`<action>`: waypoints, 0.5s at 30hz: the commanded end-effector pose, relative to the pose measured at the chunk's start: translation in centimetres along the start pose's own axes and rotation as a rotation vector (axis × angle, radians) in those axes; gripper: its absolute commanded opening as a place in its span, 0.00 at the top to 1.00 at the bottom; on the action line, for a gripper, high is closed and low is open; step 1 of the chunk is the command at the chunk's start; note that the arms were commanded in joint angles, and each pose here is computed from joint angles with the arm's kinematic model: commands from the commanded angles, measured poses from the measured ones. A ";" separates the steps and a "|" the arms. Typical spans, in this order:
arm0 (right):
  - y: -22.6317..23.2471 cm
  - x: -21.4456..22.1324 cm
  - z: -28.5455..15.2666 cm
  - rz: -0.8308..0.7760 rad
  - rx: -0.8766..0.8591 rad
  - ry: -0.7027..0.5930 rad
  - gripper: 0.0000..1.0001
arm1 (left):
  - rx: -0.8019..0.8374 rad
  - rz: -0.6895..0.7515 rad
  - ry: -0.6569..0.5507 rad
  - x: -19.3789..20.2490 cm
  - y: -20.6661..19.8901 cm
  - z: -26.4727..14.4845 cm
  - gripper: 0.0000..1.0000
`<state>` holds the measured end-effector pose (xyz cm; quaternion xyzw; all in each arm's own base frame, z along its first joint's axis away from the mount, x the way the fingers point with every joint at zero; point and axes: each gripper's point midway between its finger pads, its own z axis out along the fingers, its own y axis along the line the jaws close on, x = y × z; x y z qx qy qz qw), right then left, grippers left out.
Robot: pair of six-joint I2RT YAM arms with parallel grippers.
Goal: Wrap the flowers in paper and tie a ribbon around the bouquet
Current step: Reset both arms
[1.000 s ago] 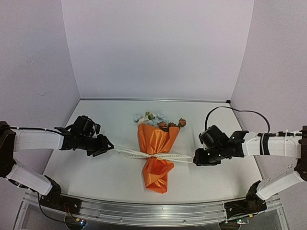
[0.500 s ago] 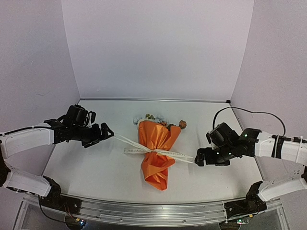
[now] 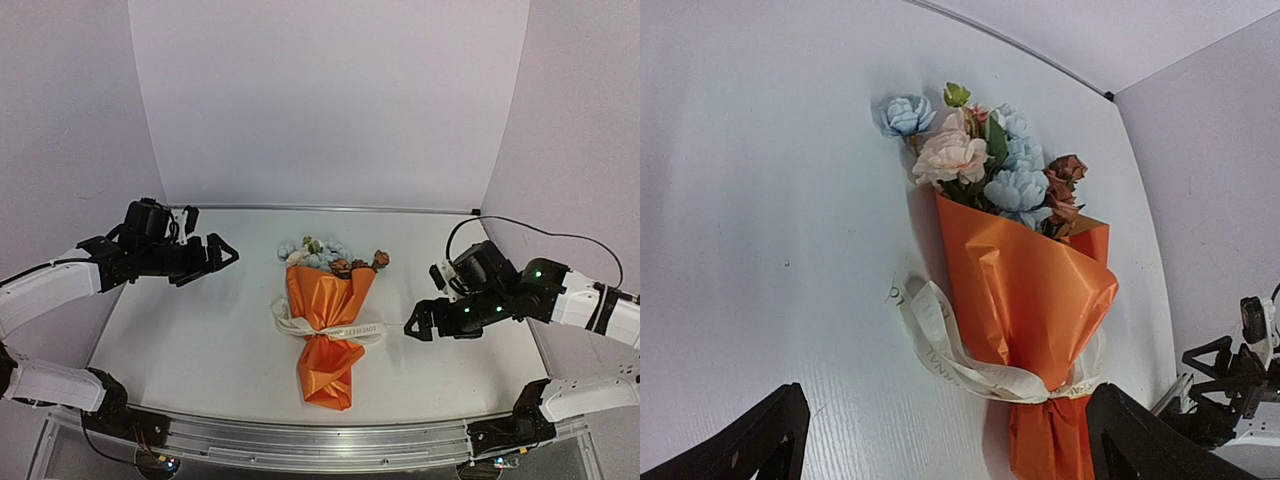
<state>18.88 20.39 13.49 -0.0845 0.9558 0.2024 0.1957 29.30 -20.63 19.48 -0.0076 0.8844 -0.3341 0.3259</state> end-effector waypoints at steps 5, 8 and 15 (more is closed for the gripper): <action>1.9 -3.6 -3.2 -0.025 -0.050 -0.140 0.02 | 0.106 0.086 -0.168 -5.8 -4.6 -2.2 0.00; 2.0 -4.0 -3.5 -0.033 -0.049 -0.156 0.02 | 0.098 0.091 -0.181 -6.4 -4.8 -2.2 0.00; 1.6 -4.1 -3.6 -0.041 -0.034 -0.170 0.02 | 0.102 0.108 -0.195 -7.1 -5.3 -2.4 0.00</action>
